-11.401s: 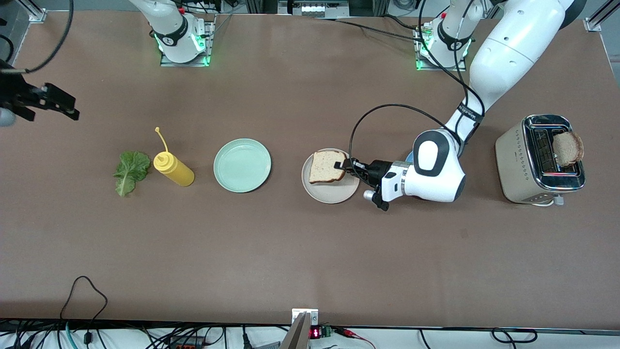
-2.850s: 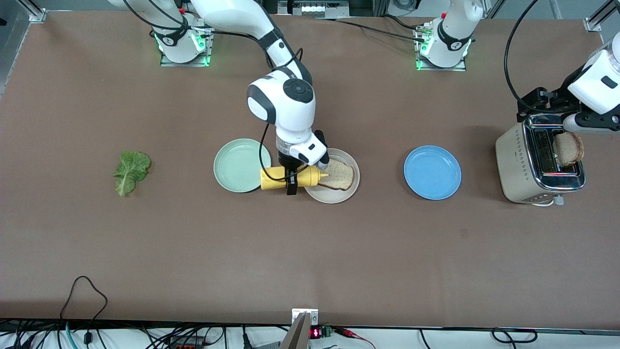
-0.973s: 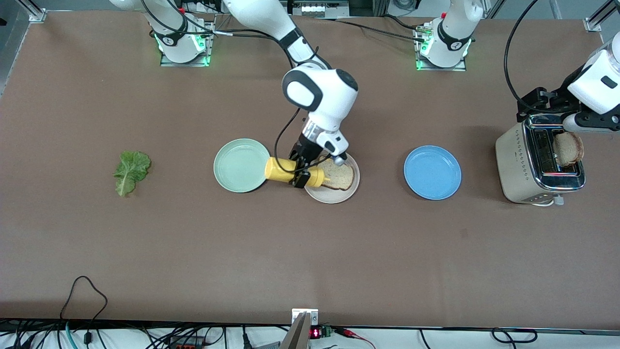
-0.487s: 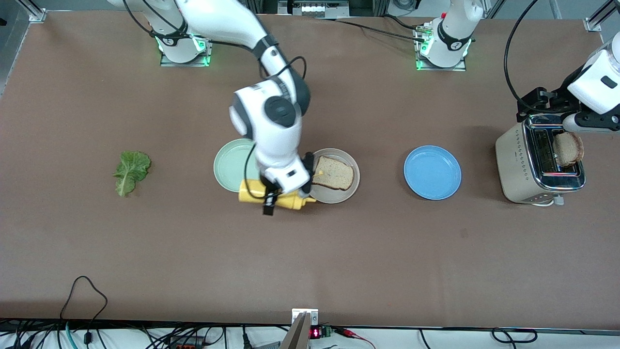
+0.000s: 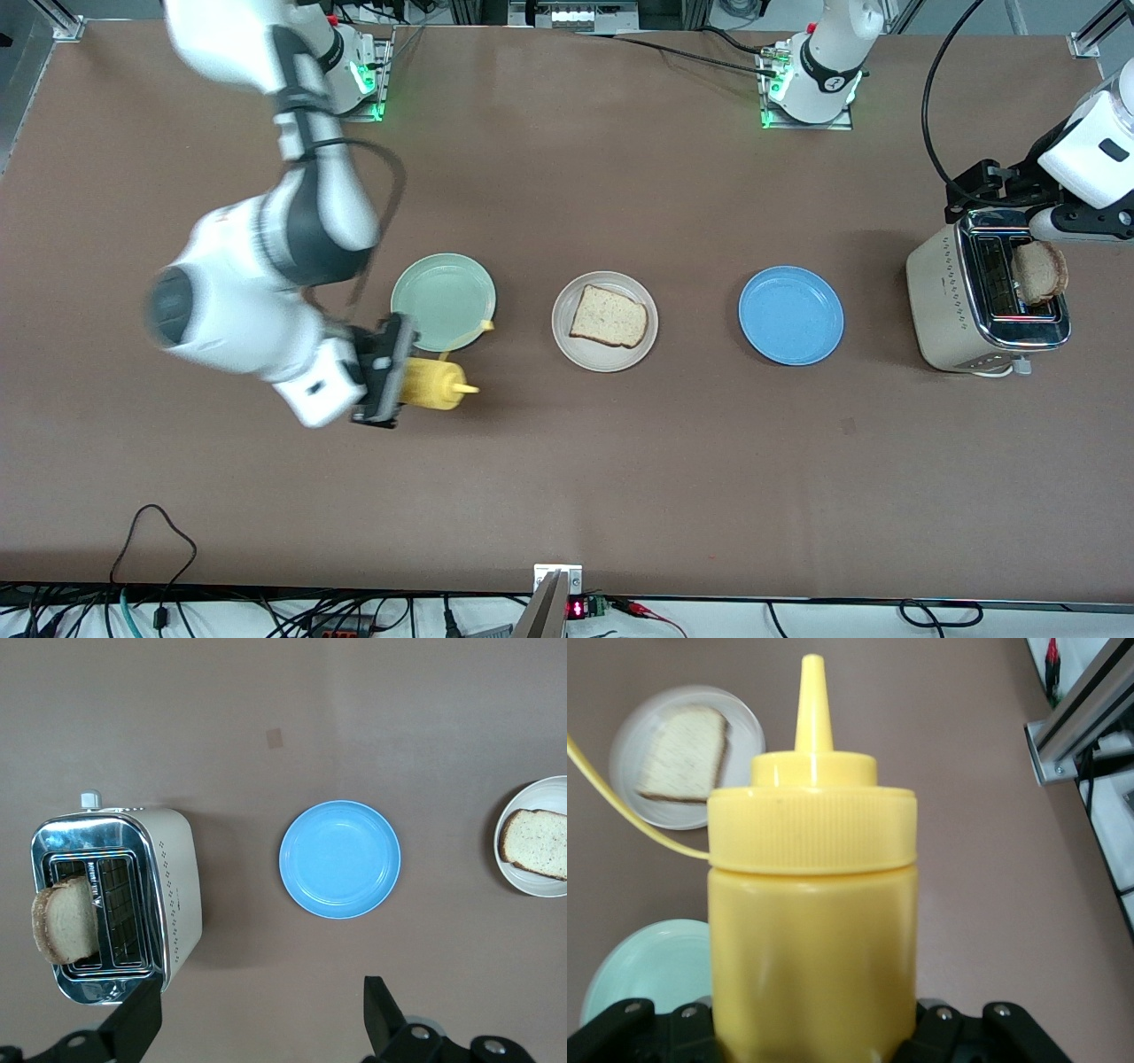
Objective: Make sandwich in beige plate with both arms
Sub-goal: 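Carry the yellow bottle back beside the lettuce leaf, then set the bottle down and open the right gripper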
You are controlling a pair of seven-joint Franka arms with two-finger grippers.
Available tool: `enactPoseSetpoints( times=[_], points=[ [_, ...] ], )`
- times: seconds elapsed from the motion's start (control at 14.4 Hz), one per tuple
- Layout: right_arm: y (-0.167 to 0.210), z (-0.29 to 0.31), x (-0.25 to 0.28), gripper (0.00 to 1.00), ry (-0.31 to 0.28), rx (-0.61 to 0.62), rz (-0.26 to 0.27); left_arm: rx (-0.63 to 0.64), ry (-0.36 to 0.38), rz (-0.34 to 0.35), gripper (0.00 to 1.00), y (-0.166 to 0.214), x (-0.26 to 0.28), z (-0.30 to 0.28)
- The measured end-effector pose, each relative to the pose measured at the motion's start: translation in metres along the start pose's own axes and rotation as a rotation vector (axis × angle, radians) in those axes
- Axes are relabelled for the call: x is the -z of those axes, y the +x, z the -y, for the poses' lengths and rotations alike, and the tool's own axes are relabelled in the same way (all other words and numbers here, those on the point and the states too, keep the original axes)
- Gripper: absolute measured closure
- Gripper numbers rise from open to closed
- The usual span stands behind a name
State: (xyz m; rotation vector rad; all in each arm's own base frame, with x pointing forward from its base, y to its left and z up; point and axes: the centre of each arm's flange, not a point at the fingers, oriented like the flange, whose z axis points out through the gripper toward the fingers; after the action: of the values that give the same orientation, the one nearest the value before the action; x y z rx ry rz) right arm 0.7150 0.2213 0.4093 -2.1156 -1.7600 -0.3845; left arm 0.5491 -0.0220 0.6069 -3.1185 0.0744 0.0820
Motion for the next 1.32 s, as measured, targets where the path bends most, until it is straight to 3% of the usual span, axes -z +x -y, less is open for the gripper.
enactPoseSetpoints(
  times=[0.21,0.63,0.83,1.04,1.32],
  points=[
    [-0.071,-0.020,0.030,0.58,0.121,0.025,-0.187,0.000,0.000,0.000,0.00,0.000,0.000,0.000],
    [-0.185,-0.020,0.021,0.58,0.208,0.198,-0.518,-0.001,0.000,0.001,0.00,0.000,0.000,-0.001],
    [-0.254,-0.004,-0.005,0.58,0.204,0.256,-0.668,-0.001,0.000,0.009,0.00,-0.001,-0.001,-0.001],
    [-0.316,0.023,-0.037,0.58,0.147,0.300,-0.805,-0.001,0.000,0.012,0.00,-0.001,-0.001,-0.001],
    [-0.377,0.067,-0.087,0.58,0.064,0.279,-0.919,-0.004,0.000,0.012,0.00,-0.001,-0.001,-0.002]
  ],
)
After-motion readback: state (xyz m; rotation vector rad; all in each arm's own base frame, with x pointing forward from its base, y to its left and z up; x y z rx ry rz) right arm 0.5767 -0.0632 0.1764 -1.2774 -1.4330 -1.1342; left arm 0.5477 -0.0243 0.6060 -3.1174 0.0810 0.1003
